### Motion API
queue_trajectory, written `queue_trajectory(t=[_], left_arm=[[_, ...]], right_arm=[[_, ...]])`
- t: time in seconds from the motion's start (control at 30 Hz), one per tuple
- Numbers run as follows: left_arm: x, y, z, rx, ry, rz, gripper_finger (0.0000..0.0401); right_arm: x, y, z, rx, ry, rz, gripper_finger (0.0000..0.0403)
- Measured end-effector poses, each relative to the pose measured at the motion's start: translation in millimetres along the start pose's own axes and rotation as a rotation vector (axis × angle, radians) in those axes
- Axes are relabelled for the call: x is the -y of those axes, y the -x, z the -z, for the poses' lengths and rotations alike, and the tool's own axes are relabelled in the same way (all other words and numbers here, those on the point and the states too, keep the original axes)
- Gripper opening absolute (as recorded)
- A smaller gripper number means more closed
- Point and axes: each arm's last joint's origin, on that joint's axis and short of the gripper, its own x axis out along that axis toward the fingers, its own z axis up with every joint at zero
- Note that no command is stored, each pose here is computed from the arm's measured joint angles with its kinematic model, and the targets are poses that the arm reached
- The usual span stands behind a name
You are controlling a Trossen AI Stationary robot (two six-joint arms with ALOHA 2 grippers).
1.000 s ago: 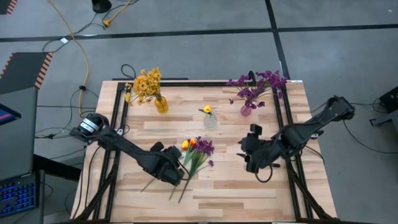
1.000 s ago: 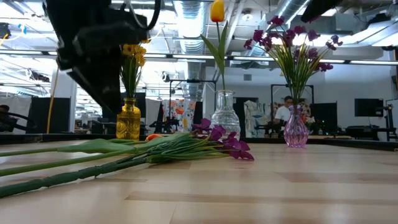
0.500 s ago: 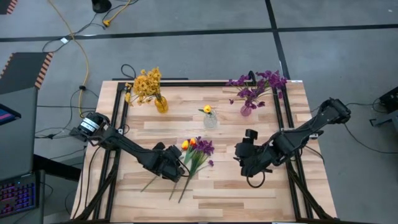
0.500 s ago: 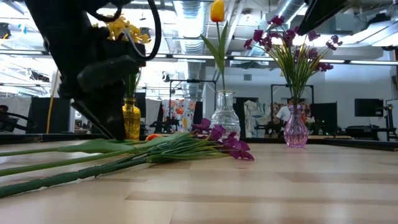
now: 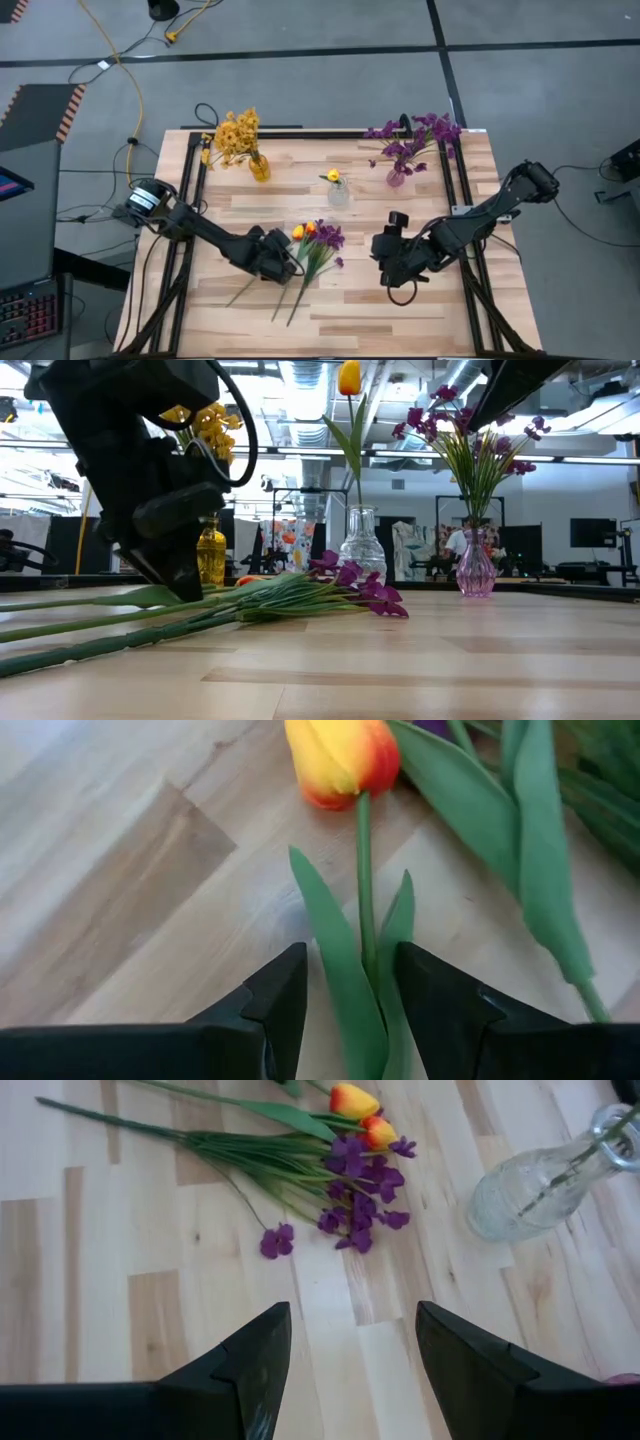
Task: Sort flowers into vase by color
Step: Put the yellow tulip into the transparent vase
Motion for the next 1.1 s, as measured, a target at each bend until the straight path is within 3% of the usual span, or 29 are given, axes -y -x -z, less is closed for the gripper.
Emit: queue_trajectory(t=[0.2,0.5,0.77,1.1], left_arm=[[-3.4,-4.1,1.3,-0.031,0.026,0.033,0.011],[4.1,0.7,-4.4,-0.034,-0.029,0.06,0.0009],[9.8,6.3,-9.9,-0.032,-0.023,0.084,0.0002],[13.9,34.2,-28.6,0.008,-0.038,0.051,0.0002]], right_arm=[[1.4,-3.7,-2.4,0.011,-0.016,0.019,0.0244],[14.8,0.9,-2.6,-0.013,-0.013,0.044,0.0244],[37.6,15.6,-0.7,-0.032,-0.034,0.075,0.0243],[68.0,39.1,4.6,-0.034,-0.075,0.102,0.0243]])
